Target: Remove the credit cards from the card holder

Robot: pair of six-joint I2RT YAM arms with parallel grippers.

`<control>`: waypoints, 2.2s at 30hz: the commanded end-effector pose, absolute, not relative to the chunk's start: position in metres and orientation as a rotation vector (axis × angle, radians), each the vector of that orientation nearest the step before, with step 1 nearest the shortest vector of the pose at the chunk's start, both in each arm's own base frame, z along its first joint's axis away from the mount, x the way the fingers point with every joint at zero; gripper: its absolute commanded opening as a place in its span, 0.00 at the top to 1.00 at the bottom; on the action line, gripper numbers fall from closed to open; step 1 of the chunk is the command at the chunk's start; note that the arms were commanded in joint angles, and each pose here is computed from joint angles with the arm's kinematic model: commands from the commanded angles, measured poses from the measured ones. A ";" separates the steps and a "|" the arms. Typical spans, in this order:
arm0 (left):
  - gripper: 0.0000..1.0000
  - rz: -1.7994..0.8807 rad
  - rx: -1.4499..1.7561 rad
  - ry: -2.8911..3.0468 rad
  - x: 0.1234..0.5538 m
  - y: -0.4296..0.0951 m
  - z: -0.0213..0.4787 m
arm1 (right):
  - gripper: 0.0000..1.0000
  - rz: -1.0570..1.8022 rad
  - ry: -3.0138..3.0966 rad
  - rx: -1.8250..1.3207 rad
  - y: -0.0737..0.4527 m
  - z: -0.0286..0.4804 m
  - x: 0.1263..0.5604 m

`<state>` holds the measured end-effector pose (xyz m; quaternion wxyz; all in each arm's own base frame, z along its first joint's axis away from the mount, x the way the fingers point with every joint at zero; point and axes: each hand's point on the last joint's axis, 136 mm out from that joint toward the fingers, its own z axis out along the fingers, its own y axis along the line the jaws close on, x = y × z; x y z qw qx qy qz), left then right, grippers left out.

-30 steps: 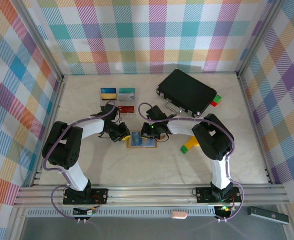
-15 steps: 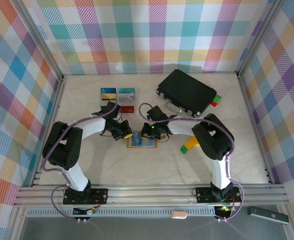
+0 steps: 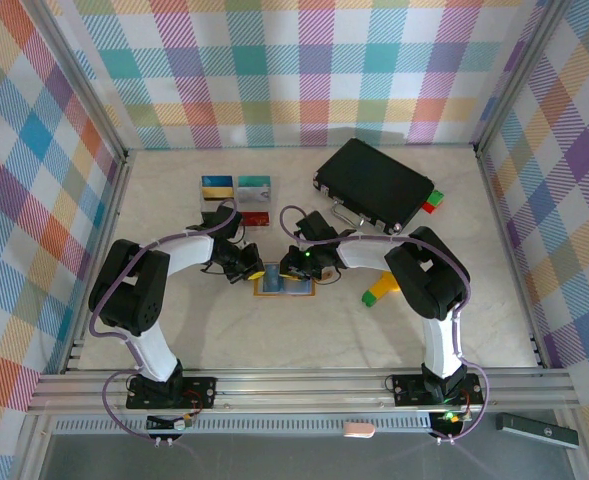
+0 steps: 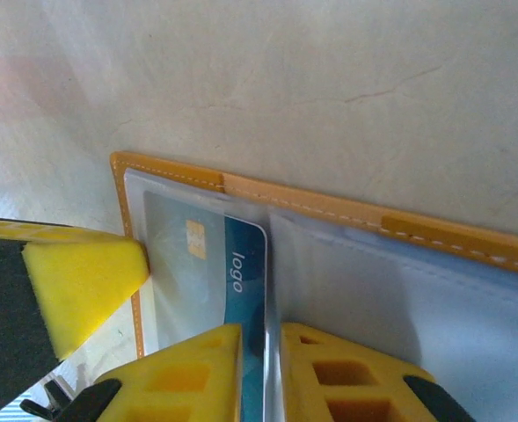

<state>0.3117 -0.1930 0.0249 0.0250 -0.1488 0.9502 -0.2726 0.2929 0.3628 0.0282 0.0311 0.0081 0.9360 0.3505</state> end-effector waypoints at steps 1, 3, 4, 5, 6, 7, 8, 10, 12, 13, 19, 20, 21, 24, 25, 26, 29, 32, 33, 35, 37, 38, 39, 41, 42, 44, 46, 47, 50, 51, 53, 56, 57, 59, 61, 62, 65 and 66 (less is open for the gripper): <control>0.94 -0.720 -0.487 3.013 0.298 -0.182 0.003 | 0.82 1.123 2.915 0.000 0.366 0.023 0.288; 0.94 -0.722 -0.483 3.013 0.298 -0.182 0.003 | 0.82 1.141 2.912 -0.008 0.368 0.024 0.287; 0.94 -0.721 -0.484 3.013 0.298 -0.182 0.003 | 0.83 1.147 2.910 -0.007 0.369 0.025 0.288; 0.94 -0.719 -0.485 3.014 0.298 -0.182 0.003 | 0.84 1.153 2.905 -0.010 0.370 0.025 0.288; 0.94 -0.720 -0.485 3.013 0.298 -0.182 0.003 | 0.85 1.155 2.903 -0.011 0.370 0.026 0.288; 0.94 -0.718 -0.483 3.013 0.298 -0.182 0.003 | 0.86 1.147 2.903 -0.005 0.369 0.025 0.289; 0.94 -0.717 -0.486 3.012 0.298 -0.182 0.004 | 0.88 1.141 2.900 0.000 0.369 0.026 0.289; 0.94 -0.713 -0.485 3.009 0.299 -0.181 0.005 | 0.92 1.116 2.896 0.015 0.365 0.025 0.291; 0.93 -0.707 -0.485 3.007 0.299 -0.181 0.006 | 0.93 1.087 2.886 0.030 0.359 0.026 0.292; 0.92 -0.704 -0.483 3.002 0.299 -0.180 0.007 | 0.94 1.069 2.880 0.044 0.355 0.026 0.293; 0.84 -0.718 -0.465 2.971 0.303 -0.181 0.018 | 0.97 1.037 2.872 0.095 0.338 0.025 0.292; 0.84 -0.734 -0.458 2.958 0.305 -0.183 0.021 | 0.97 1.041 2.872 0.094 0.338 0.025 0.292; 0.83 -0.748 -0.457 2.944 0.306 -0.184 0.025 | 0.97 1.044 2.873 0.093 0.338 0.025 0.291; 0.80 -0.828 -0.435 2.862 0.316 -0.191 0.046 | 0.98 1.054 2.869 0.095 0.338 0.026 0.290; 0.79 -0.853 -0.421 2.843 0.318 -0.194 0.053 | 0.98 1.060 2.865 0.095 0.339 0.026 0.291; 0.78 -0.880 -0.409 2.829 0.321 -0.198 0.060 | 0.98 1.067 2.860 0.090 0.340 0.027 0.291; 0.77 -0.944 -0.387 2.822 0.321 -0.208 0.066 | 0.98 1.092 2.849 0.078 0.344 0.029 0.293; 0.80 -0.943 -0.387 2.852 0.317 -0.212 0.057 | 0.98 1.107 2.846 0.080 0.346 0.029 0.293; 0.81 -0.936 -0.391 2.864 0.316 -0.213 0.054 | 0.98 1.110 2.847 0.081 0.346 0.028 0.293; 0.84 -0.919 -0.399 2.894 0.314 -0.213 0.045 | 0.98 1.125 2.843 0.077 0.348 0.029 0.293; 0.86 -0.905 -0.403 2.912 0.312 -0.213 0.039 | 0.98 1.135 2.842 0.072 0.348 0.030 0.293; 0.87 -0.890 -0.410 2.922 0.312 -0.211 0.036 | 0.98 1.147 2.837 0.069 0.349 0.031 0.293; 0.87 -0.873 -0.414 2.927 0.311 -0.209 0.033 | 0.98 1.156 2.833 0.067 0.350 0.032 0.293; 0.87 -0.834 -0.419 2.939 0.309 -0.205 0.028 | 0.97 1.174 2.826 0.065 0.351 0.033 0.292; 0.88 -0.822 -0.420 2.944 0.309 -0.204 0.026 | 0.97 1.179 2.828 0.067 0.351 0.033 0.292; 0.88 -0.805 -0.421 2.957 0.307 -0.202 0.022 | 0.97 1.201 2.817 0.064 0.353 0.034 0.292; 0.88 -0.808 -0.427 2.968 0.305 -0.202 0.018 | 0.95 1.239 2.804 0.051 0.357 0.037 0.291; 0.88 -0.802 -0.431 2.976 0.303 -0.202 0.015 | 0.94 1.261 2.797 0.042 0.359 0.039 0.290; 0.89 -0.791 -0.440 2.980 0.302 -0.200 0.012 | 0.89 1.332 2.772 0.008 0.366 0.045 0.289; 0.90 -0.787 -0.442 2.981 0.302 -0.200 0.012 | 0.88 1.349 2.765 0.001 0.367 0.047 0.289; 0.90 -0.779 -0.445 2.980 0.302 -0.198 0.012 | 0.86 1.365 2.761 -0.005 0.369 0.048 0.290; 0.91 -0.764 -0.449 2.985 0.301 -0.197 0.010 | 0.85 1.356 2.769 0.006 0.369 0.044 0.290; 0.91 -0.761 -0.449 2.986 0.301 -0.197 0.009 | 0.85 1.356 2.771 0.007 0.369 0.043 0.290; 0.92 -0.756 -0.453 2.986 0.301 -0.196 0.009 | 0.86 1.354 2.778 0.014 0.370 0.040 0.291; 0.92 -0.752 -0.454 2.985 0.301 -0.196 0.009 | 0.87 1.341 2.782 0.018 0.369 0.039 0.292; 0.92 -0.751 -0.456 2.986 0.301 -0.196 0.008 | 0.88 1.333 2.785 0.019 0.368 0.039 0.292; 0.91 -0.749 -0.459 2.981 0.302 -0.195 0.010 | 0.93 1.257 2.795 0.031 0.360 0.036 0.293; 0.91 -0.748 -0.458 2.977 0.302 -0.195 0.011 | 0.96 1.231 2.791 0.023 0.357 0.036 0.293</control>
